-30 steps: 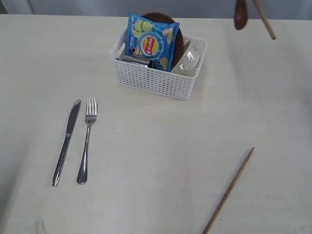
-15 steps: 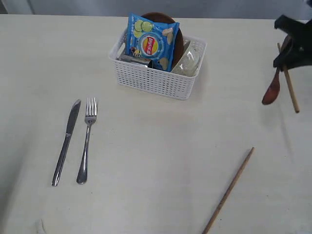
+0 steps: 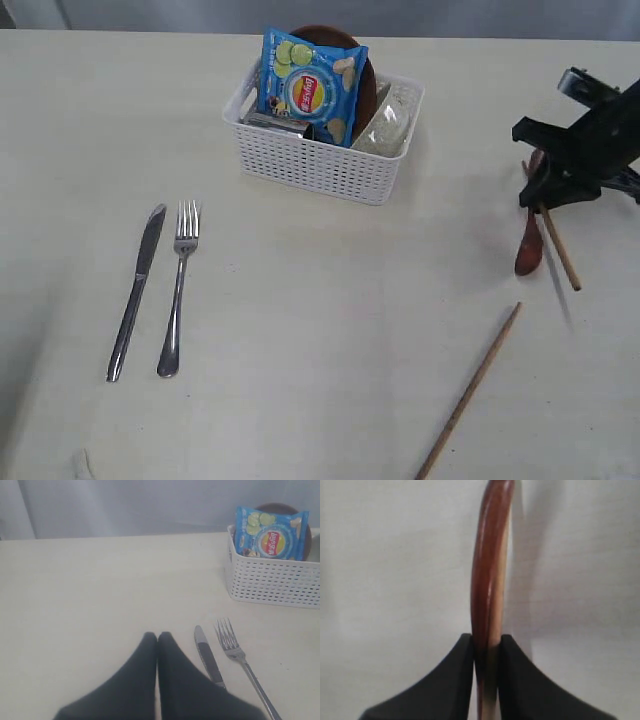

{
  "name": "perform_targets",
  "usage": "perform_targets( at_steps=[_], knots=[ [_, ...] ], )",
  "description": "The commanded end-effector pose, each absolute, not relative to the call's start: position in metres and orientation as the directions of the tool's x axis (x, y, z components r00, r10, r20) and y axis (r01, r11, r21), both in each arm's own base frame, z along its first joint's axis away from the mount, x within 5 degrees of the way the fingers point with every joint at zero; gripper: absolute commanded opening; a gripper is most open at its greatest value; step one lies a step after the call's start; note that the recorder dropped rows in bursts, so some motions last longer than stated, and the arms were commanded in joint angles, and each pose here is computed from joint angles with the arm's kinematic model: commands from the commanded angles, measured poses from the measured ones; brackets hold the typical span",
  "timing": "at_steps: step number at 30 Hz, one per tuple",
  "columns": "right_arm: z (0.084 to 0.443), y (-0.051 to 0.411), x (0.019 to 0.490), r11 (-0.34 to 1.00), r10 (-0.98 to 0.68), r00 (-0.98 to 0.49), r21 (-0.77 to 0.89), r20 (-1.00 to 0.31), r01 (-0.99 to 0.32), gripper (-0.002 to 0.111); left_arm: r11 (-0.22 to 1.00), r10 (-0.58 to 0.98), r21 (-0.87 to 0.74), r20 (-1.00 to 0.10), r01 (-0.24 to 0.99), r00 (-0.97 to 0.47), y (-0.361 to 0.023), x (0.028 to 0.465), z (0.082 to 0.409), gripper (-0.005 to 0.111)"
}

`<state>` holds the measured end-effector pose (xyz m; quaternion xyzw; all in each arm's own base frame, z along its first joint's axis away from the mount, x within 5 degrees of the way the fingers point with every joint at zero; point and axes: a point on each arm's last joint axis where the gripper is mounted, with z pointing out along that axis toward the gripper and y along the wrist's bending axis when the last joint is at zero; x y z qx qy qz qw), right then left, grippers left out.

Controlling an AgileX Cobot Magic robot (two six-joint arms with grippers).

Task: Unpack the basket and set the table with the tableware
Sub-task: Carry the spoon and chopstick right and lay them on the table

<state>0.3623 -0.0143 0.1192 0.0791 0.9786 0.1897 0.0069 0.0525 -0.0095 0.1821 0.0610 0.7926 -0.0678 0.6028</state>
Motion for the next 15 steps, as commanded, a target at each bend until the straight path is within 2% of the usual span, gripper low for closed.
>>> perform_targets(
  at_steps=[1,4,6,15],
  knots=[
    [0.105,-0.017,0.363,0.921,0.148,-0.988,0.360,0.031,0.150,0.014,0.983,0.018,-0.030,-0.967,0.182,-0.255,-0.010,0.053,0.182,0.000],
    [0.103,-0.018,0.365,0.923,0.155,-0.988,0.354,0.018,0.152,0.036,0.983,0.018,-0.030,-0.967,0.182,-0.255,-0.010,0.053,0.182,0.000],
    [0.104,-0.019,0.368,0.925,0.158,-0.987,0.349,0.000,0.148,0.045,0.983,0.018,-0.030,-0.967,0.182,-0.255,-0.010,0.053,0.182,0.000],
    [0.141,-0.020,0.388,0.925,0.087,-0.996,0.369,0.017,0.088,0.046,0.983,0.018,-0.030,-0.967,0.182,-0.255,-0.010,0.053,0.182,0.000]
  ],
)
